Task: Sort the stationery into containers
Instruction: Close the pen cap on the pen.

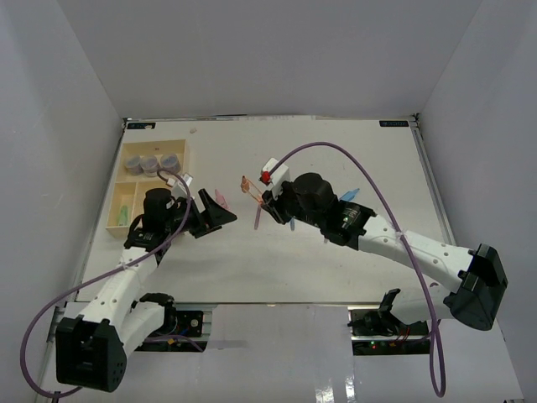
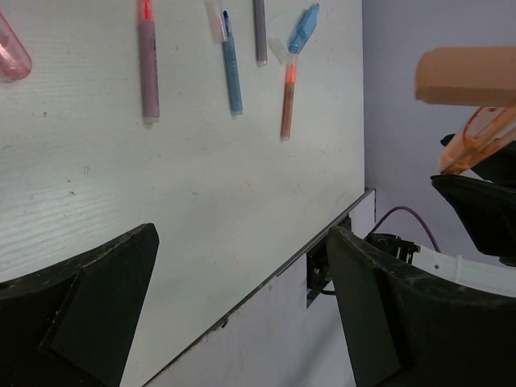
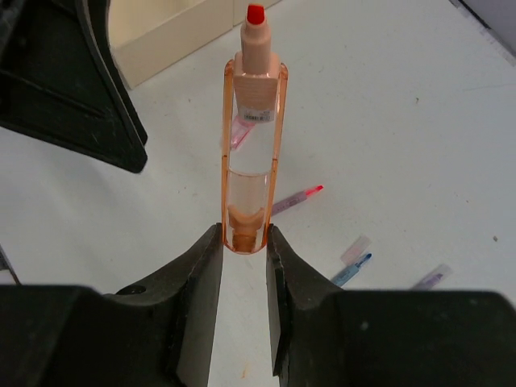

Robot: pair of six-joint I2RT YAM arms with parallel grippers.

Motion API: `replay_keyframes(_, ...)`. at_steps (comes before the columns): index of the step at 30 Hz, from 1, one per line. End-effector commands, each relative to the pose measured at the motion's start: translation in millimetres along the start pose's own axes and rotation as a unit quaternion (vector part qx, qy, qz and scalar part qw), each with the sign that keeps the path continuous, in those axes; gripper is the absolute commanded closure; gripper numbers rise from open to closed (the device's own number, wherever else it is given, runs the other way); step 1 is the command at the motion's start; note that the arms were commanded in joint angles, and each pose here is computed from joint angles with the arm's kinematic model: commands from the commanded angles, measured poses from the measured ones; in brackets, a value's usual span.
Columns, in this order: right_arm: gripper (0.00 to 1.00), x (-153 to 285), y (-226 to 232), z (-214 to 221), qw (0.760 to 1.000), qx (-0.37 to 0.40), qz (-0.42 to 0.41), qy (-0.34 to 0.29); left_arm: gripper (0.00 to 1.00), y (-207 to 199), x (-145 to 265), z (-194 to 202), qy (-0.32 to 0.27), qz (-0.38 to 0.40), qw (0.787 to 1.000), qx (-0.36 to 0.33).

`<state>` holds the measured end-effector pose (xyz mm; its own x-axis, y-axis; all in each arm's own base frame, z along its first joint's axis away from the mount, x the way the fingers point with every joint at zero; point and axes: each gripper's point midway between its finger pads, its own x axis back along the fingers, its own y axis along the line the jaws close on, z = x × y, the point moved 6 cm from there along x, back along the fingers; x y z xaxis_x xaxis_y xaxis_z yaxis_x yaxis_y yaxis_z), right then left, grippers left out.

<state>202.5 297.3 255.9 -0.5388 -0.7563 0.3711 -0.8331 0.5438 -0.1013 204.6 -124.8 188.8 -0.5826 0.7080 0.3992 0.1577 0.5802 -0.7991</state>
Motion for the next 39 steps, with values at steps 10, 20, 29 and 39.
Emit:
replay_keyframes(10, 0.88, 8.4, -1.5, -45.5, 0.999, -0.021, 0.001, -0.048, 0.03, -45.9, -35.9, -25.4, -0.016, 0.058, 0.998, 0.003)
replay_keyframes(20, 0.88, 10.2, -0.1, -42.5, 0.999, -0.027, 0.000, -0.047, 0.02, -60.5, -42.4, -35.8, -0.053, 0.081, 0.995, 0.039)
replay_keyframes(29, 0.88, 12.9, 0.0, -40.8, 0.998, -0.029, 0.000, -0.048, 0.02, -58.3, -41.3, -38.2, -0.075, 0.076, 0.993, 0.052)
replay_keyframes(39, 0.88, 16.6, 1.0, -35.0, 0.998, -0.032, -0.004, -0.045, 0.02, -54.4, -42.6, -42.7, -0.094, 0.061, 0.993, 0.044)
